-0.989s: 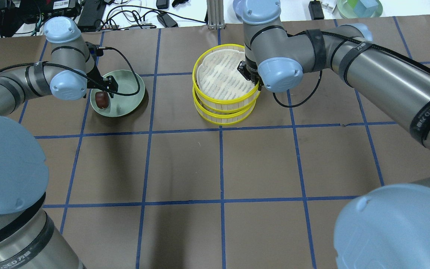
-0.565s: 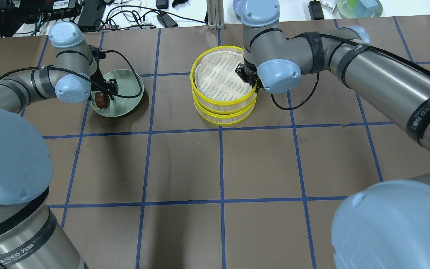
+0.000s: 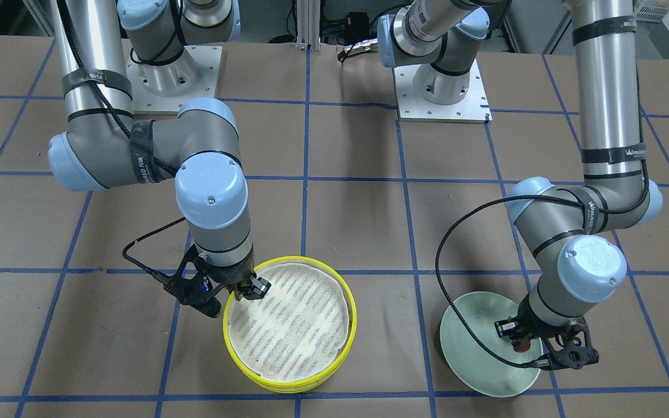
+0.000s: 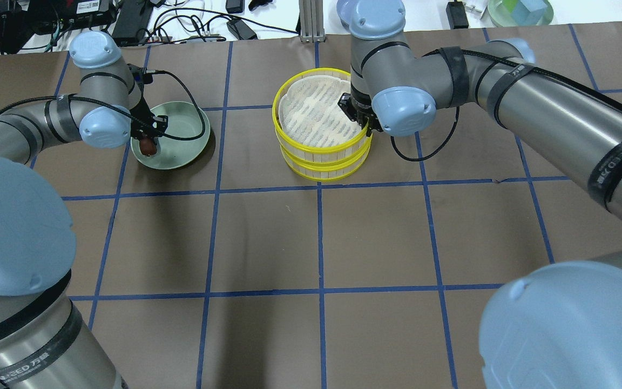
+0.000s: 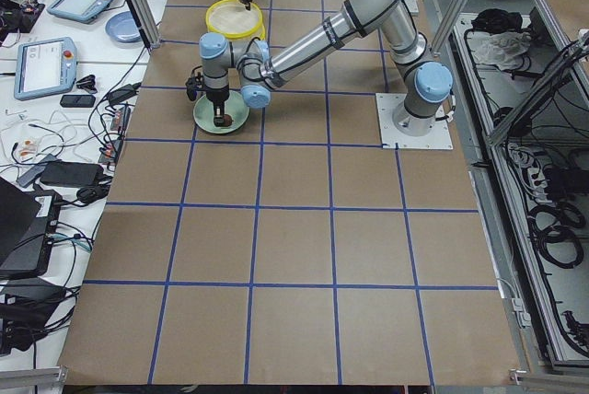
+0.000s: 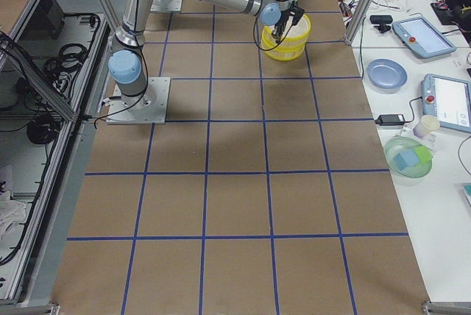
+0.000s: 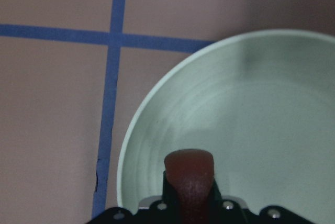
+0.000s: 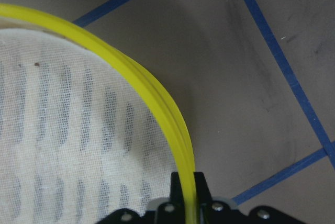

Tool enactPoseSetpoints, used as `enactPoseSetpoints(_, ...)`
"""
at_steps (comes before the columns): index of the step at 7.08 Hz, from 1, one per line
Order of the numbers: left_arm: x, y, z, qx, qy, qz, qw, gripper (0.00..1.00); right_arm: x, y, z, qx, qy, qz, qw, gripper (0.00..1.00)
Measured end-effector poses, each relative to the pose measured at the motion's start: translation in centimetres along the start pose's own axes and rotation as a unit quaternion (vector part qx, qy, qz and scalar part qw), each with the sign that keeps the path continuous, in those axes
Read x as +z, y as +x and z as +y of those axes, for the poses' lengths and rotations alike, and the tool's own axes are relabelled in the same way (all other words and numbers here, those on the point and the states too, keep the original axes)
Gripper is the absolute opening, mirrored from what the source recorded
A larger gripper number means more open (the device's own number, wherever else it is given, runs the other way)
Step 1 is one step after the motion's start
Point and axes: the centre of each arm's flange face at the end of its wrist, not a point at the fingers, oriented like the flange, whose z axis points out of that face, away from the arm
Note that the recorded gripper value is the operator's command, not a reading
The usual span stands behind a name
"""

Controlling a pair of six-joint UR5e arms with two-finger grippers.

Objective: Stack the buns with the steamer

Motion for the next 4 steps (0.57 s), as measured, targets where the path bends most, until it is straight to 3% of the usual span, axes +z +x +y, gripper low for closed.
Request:
enactPoseSetpoints(1, -2.0, 0.5, -0.4, -0.018, 0.015, 0.014, 0.9996, 0.00, 0.2, 0.1, 0.1, 0.000, -0.001, 0.002, 1.0000, 0.13)
enactPoseSetpoints(2, -4.4, 1.6, -0.4, -0.044, 0.030, 0.032, 0.9981, 0.00, 0.3, 0.2, 0.2, 0.001, -0.004, 0.003, 1.0000, 0.24)
enactPoseSetpoints(4, -9.7, 5.1, 0.3, -0.112, 0.053, 0.096, 0.9876, 0.00, 0.3, 0.3, 0.2, 0.000, -0.002, 0.004, 1.0000, 0.78)
